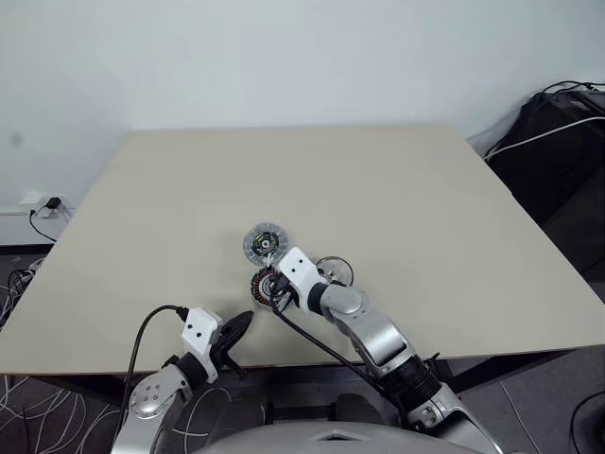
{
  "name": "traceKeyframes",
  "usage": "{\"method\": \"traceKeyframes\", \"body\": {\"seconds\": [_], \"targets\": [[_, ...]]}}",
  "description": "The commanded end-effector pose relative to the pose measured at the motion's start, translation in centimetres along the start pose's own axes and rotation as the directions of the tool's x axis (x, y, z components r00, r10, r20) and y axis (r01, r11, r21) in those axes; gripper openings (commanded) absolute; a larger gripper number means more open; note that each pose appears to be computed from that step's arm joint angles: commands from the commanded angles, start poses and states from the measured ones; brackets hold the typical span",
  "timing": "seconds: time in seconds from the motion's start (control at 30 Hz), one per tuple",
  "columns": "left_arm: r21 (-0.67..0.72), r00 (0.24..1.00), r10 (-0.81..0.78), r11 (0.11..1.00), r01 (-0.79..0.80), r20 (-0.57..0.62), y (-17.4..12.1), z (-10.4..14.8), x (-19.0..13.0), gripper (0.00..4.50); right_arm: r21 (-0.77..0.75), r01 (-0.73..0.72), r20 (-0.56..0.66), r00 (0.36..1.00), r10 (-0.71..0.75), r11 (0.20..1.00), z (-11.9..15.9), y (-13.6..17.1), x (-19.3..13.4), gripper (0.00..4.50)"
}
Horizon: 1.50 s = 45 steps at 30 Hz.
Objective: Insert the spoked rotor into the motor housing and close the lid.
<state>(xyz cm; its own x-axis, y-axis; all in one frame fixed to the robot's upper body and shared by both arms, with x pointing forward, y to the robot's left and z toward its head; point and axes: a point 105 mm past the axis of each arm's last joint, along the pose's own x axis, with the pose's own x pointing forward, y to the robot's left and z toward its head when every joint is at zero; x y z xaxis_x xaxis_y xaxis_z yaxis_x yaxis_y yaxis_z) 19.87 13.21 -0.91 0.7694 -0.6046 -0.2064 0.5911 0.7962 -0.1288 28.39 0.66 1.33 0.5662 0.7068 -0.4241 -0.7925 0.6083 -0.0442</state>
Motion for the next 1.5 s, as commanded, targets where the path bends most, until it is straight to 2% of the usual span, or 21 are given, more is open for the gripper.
{"method": "traceKeyframes", "body": {"seconds": [0.03,0.83,1.0,1.13,1.2,1.3,1.5], "targets": [[0.015,1.0,0.003,1.0,-0.003,0.027,0.1,0.5,0.0,0.0,-0.03,0.006,0.045,0.999,-0.005,1.0,1.4,-0.3,0.1,0.02],[0.025,0.999,-0.009,1.0,0.008,0.038,-0.1,2.3,0.6,0.0,-0.045,-0.091,-0.039,0.995,0.089,0.995,-0.7,1.4,-0.2,0.02],[0.024,0.999,-0.011,1.0,0.01,0.039,-0.3,2.4,0.7,0.0,-0.052,-0.115,-0.029,0.993,0.113,0.992,-0.5,1.6,-0.4,0.02],[0.023,0.999,-0.014,1.0,0.013,0.043,-0.5,2.6,0.8,0.0,-0.043,-0.195,0.082,0.977,0.198,0.98,1.5,2.5,-1.3,0.02],[0.022,0.999,-0.016,1.0,0.015,0.045,-0.6,2.7,0.8,0.0,-0.044,-0.161,0.147,0.975,0.166,0.986,2.8,2.0,-1.7,0.02],[0.02,0.999,-0.018,1.0,0.018,0.045,-0.8,2.9,0.8,0.0,-0.049,-0.015,0.184,0.983,0.024,0.999,3.5,-0.2,-2.3,0.02],[0.007,1.0,-0.019,1.0,0.019,0.02,-1.2,2.3,0.3,0.0,-0.015,0.213,0.154,0.966,-0.208,0.977,2.3,-4.6,-5.8,0.02]]}}
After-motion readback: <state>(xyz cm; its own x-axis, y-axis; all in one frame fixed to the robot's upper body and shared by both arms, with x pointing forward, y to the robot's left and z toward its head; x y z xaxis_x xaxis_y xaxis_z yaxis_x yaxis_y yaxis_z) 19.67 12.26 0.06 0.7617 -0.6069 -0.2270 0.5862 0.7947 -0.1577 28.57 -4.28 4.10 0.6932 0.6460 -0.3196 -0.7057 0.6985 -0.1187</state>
